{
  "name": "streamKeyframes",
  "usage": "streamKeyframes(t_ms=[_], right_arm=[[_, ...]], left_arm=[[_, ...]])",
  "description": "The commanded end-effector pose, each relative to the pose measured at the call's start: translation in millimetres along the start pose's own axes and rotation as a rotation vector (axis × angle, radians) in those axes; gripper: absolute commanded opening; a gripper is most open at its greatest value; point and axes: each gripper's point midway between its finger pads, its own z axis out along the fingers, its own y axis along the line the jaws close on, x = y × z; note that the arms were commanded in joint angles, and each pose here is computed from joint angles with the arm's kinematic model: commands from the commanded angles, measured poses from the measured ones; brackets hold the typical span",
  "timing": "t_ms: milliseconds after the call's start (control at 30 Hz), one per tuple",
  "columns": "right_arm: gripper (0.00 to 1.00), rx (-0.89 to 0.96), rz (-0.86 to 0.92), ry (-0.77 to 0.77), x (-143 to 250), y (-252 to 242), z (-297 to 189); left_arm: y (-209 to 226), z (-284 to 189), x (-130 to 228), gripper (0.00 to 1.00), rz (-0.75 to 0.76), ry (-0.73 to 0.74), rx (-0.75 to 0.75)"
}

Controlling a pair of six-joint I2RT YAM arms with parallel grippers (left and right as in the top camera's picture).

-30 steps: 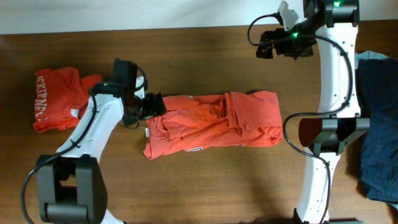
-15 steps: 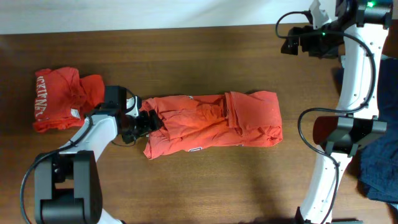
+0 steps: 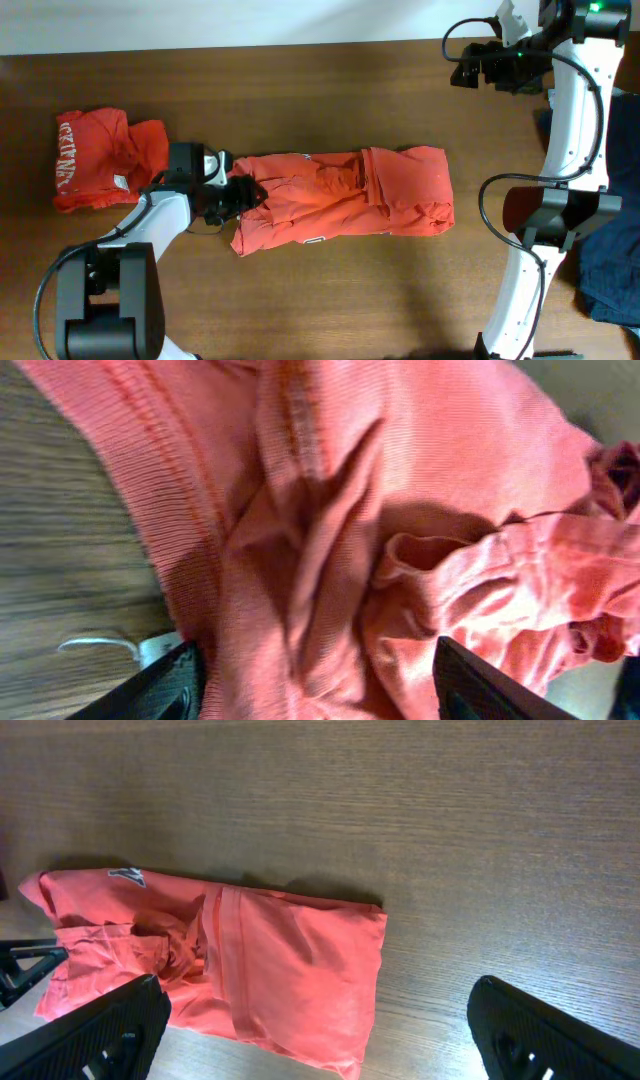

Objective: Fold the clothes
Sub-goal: 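Grasp the orange shirt's left end with the left gripper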

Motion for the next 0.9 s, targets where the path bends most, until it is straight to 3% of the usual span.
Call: streamKeyframes(t_ms=[0, 200, 267, 300, 500, 767, 867], right_arm=[[0.99, -0.012, -0.02, -0.022, -1, 9, -10], [0.99, -0.01, -0.02, -0.022, -1, 8, -10], [0.99, -0.005, -0.02, -0.022, -1, 7, -10], [0.99, 0.001, -0.019, -0.021, -1, 6, -10], [0.99, 0.009, 0.008, -0.03, -1, -7, -15], [0.99, 0.009, 0.015, -0.033, -1, -10, -16], [0.99, 0.009, 0.015, -0.033, -1, -10, -16]], left_arm=[[-12, 8, 9, 0.68, 0.016, 0.03, 0.046], [-21, 12, 10, 0.39, 0.049, 0.027, 0.057], [-20, 11, 9, 0.1, 0.044, 0.025, 0.056], [-16, 9, 7, 0.01, 0.03, 0.022, 0.053], [22, -20, -6, 0.01, -0.108, -0.021, 0.015], [33, -38, -17, 0.01, -0.129, -0.072, 0.009], [39, -38, -15, 0.33, -0.139, -0.068, -0.029]])
